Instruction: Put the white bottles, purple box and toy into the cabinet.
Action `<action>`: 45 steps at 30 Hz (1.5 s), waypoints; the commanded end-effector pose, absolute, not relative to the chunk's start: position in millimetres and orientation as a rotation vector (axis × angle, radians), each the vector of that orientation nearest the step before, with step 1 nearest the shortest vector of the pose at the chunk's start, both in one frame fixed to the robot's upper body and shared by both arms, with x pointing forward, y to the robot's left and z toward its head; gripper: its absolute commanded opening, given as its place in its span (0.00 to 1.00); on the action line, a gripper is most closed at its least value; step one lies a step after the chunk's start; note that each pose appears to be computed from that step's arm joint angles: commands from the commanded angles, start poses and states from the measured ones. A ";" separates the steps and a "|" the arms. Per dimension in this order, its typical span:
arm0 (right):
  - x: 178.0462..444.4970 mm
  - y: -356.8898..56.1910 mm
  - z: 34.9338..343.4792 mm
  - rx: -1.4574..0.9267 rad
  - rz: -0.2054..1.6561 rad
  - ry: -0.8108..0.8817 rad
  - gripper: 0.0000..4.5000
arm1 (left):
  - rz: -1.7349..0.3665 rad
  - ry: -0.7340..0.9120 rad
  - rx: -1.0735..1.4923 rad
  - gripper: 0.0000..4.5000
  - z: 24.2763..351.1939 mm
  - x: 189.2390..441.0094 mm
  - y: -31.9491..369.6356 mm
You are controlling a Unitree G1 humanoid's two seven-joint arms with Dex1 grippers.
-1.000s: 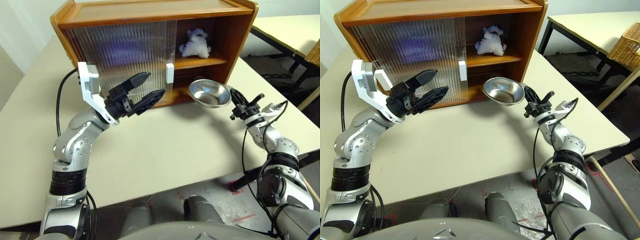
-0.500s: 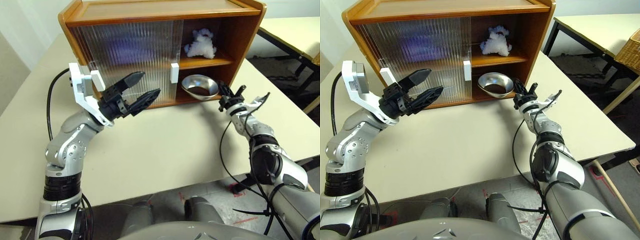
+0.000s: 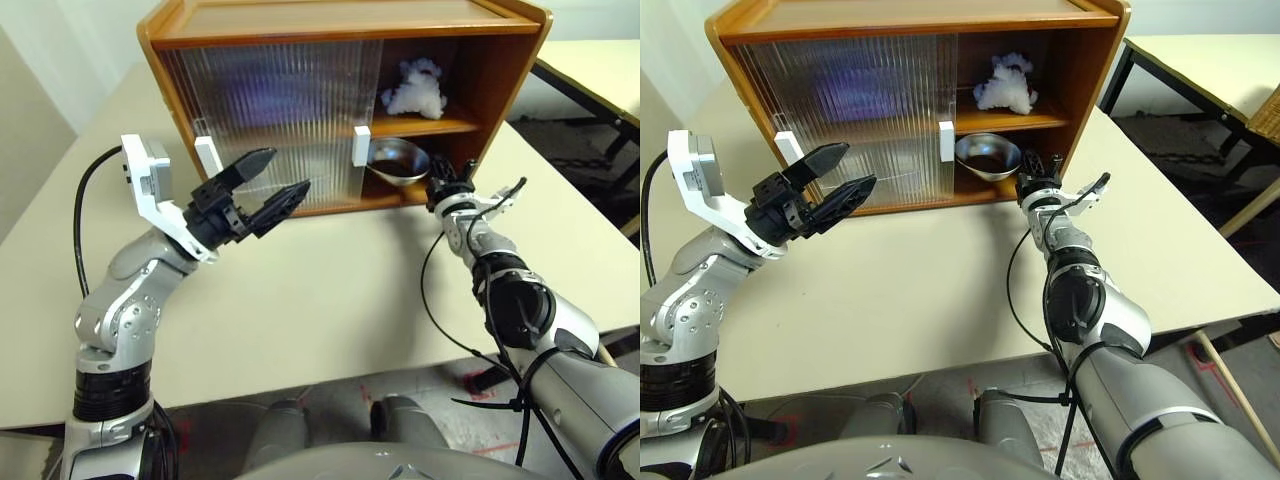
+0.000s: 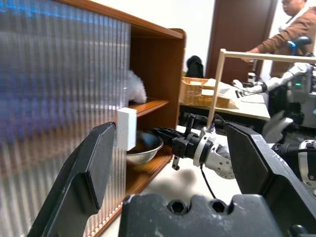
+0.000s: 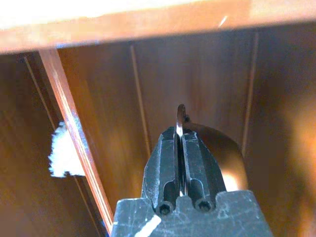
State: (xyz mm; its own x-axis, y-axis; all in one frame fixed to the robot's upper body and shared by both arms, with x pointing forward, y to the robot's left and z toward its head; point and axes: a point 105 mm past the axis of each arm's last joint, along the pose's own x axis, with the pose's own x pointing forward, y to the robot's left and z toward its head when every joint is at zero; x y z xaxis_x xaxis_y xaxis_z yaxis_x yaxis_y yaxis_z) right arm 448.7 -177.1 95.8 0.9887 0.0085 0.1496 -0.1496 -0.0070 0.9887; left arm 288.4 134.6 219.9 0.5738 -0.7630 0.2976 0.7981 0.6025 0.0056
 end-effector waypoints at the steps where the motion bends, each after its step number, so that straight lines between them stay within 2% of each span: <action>1: 450.8 -174.6 95.8 1.572 0.097 -0.113 0.01 | -0.912 -0.284 -0.120 1.00 223.5 283.4 136.5; 33: 445.3 -193.7 69.8 1.393 -0.123 -0.067 0.01 | -0.886 -0.280 -0.109 1.00 228.3 279.3 139.2; 36: 445.5 -192.0 68.5 1.368 -0.123 -0.048 0.19 | -0.887 -0.281 -0.109 1.00 228.5 279.4 138.6; 45: 444.7 -198.2 68.1 1.353 -0.134 -0.050 0.95 | -0.909 -0.286 -0.119 1.00 228.7 283.0 134.4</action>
